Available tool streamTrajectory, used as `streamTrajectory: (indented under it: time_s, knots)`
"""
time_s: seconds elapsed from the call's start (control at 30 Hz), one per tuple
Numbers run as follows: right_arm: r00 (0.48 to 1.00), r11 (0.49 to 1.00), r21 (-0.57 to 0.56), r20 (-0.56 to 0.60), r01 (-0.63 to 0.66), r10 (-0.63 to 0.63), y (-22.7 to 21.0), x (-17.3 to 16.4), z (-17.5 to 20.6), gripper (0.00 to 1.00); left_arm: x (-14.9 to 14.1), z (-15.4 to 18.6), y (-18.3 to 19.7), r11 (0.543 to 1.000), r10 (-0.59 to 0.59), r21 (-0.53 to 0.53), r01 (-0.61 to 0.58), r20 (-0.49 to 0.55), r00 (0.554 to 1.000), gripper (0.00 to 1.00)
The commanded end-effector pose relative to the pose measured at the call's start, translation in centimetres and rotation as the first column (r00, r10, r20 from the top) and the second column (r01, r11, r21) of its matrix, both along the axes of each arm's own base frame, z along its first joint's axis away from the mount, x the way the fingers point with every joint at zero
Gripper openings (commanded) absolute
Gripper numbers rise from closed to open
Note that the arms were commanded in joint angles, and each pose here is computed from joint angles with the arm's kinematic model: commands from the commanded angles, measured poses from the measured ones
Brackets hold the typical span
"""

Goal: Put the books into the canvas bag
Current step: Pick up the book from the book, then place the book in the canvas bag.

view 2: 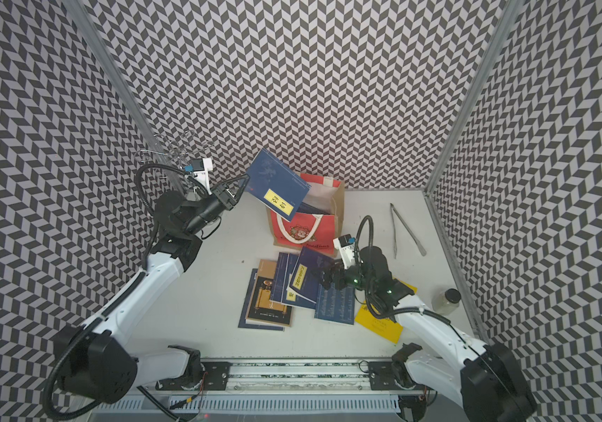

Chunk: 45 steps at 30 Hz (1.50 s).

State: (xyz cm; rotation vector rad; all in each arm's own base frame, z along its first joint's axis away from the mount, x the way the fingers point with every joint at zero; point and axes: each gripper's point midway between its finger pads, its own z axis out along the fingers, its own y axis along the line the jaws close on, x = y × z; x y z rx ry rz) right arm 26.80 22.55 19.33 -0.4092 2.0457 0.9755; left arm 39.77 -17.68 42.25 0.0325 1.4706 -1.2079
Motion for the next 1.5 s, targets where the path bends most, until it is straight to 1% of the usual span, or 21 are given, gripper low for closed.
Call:
streamTrajectory:
  time_s: [0.0,0.13,0.27,0.4,0.53,0.7,0.83,1.03,1.2,1.47]
  knots:
    - [0.976,0.98,-0.077,0.128,0.186,-0.175,-2.8,2.5,4.3,0.96,0.7,4.2,-0.1,0.993,0.019,-0.119,-0.005,0.119,0.993,0.0]
    - [0.951,0.952,-0.125,0.173,0.279,-0.256,-3.9,4.4,7.9,0.96,2.8,3.4,-2.2,0.989,0.024,-0.147,-0.008,0.103,0.994,0.0]
    - [0.932,0.935,-0.126,0.192,0.333,-0.306,-4.5,5.4,9.9,0.96,4.6,2.4,-4.3,0.985,-0.001,-0.17,0.016,0.087,0.996,0.0]
    - [0.924,0.928,-0.122,0.203,0.351,-0.323,-5.0,5.5,10.2,0.97,5.7,1.3,-5.8,0.984,-0.023,-0.173,0.035,0.067,0.997,0.0]
    - [0.902,0.905,-0.118,0.203,0.408,-0.38,-6.7,5.7,10.4,0.97,5.9,-0.4,-6.5,0.987,-0.02,-0.161,0.025,0.031,0.999,0.0]
    - [0.864,0.869,-0.084,0.192,0.487,-0.466,-9.2,6.2,11.5,0.97,6.1,-3.6,-6.9,0.992,0.016,-0.126,-0.02,-0.037,0.999,0.0]
    - [0.845,0.852,-0.068,0.19,0.52,-0.5,-10.2,6.2,11.8,0.97,6.6,-5.5,-7.3,0.994,0.055,-0.085,-0.063,-0.085,0.995,0.0]
    - [0.849,0.855,-0.061,0.174,0.515,-0.499,-10.3,6.5,11.2,0.97,7.7,-6.8,-9.0,0.997,0.07,-0.03,-0.075,-0.132,0.989,0.0]
    - [0.858,0.863,-0.065,0.172,0.501,-0.485,-10.0,6.5,10.8,0.97,8.2,-8.1,-11.3,0.996,0.092,0.014,-0.091,-0.177,0.98,0.0]
    - [0.867,0.872,-0.065,0.167,0.485,-0.47,-9.8,6.2,10.4,0.97,8.6,-11.4,-12.5,0.989,0.146,0.043,-0.14,-0.296,0.944,0.0]
